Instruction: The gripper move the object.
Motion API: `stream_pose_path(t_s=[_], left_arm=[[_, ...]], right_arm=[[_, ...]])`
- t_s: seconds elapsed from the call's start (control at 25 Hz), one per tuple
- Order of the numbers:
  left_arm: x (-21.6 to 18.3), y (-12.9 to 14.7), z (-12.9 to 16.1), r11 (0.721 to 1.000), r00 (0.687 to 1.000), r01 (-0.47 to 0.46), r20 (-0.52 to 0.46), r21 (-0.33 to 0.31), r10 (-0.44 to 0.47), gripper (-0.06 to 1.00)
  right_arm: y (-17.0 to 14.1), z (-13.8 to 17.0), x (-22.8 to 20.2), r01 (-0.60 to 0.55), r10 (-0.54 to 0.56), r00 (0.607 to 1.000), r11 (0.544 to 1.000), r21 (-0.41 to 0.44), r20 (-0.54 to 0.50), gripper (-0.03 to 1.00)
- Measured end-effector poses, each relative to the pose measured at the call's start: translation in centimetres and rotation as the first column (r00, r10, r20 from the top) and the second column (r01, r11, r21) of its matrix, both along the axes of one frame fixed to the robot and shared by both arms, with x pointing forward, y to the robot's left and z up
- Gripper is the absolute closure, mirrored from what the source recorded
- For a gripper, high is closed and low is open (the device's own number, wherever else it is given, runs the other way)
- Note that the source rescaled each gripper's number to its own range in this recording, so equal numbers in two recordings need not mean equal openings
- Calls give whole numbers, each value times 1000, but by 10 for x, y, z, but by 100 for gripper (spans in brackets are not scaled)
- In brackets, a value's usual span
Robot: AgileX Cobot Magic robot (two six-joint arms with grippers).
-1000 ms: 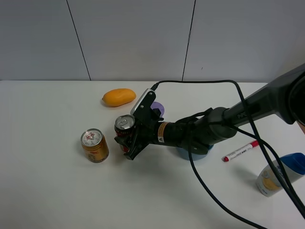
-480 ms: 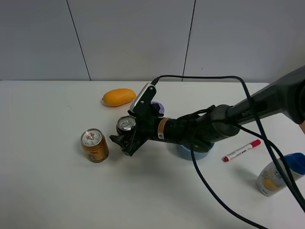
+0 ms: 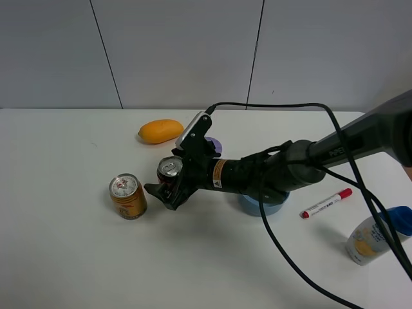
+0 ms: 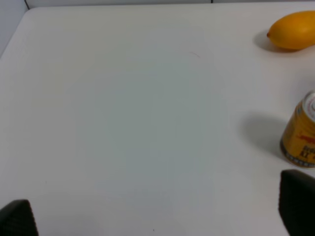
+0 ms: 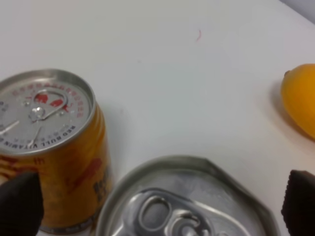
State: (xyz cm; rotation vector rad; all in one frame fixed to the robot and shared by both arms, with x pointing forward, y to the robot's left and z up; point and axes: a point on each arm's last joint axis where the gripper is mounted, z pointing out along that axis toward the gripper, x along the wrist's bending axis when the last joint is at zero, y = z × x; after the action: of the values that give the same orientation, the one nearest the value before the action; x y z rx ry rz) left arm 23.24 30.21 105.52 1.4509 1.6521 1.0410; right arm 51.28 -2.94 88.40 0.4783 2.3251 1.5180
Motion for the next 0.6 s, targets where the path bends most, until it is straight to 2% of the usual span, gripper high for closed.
stream_pose_path(t_s=[0.12, 0.24, 0.36, 0.6], left_arm=[[0, 0, 0, 1000, 1000, 0, 0, 0, 0, -6], [0, 0, 0, 1000, 1000, 0, 0, 0, 0, -6], [0, 0, 0, 1000, 1000, 0, 0, 0, 0, -6], [0, 0, 0, 1000, 1000, 0, 0, 0, 0, -6]], right_arm=[[-1, 6, 0, 22, -22, 999, 1000, 0, -26, -2], [-4, 25, 0, 48, -48, 999, 999, 1, -24, -2], [-7, 57, -1, 67, -67, 998, 997, 35, 15, -2], [-29, 146, -18, 143, -155, 984, 981, 134, 83, -2]])
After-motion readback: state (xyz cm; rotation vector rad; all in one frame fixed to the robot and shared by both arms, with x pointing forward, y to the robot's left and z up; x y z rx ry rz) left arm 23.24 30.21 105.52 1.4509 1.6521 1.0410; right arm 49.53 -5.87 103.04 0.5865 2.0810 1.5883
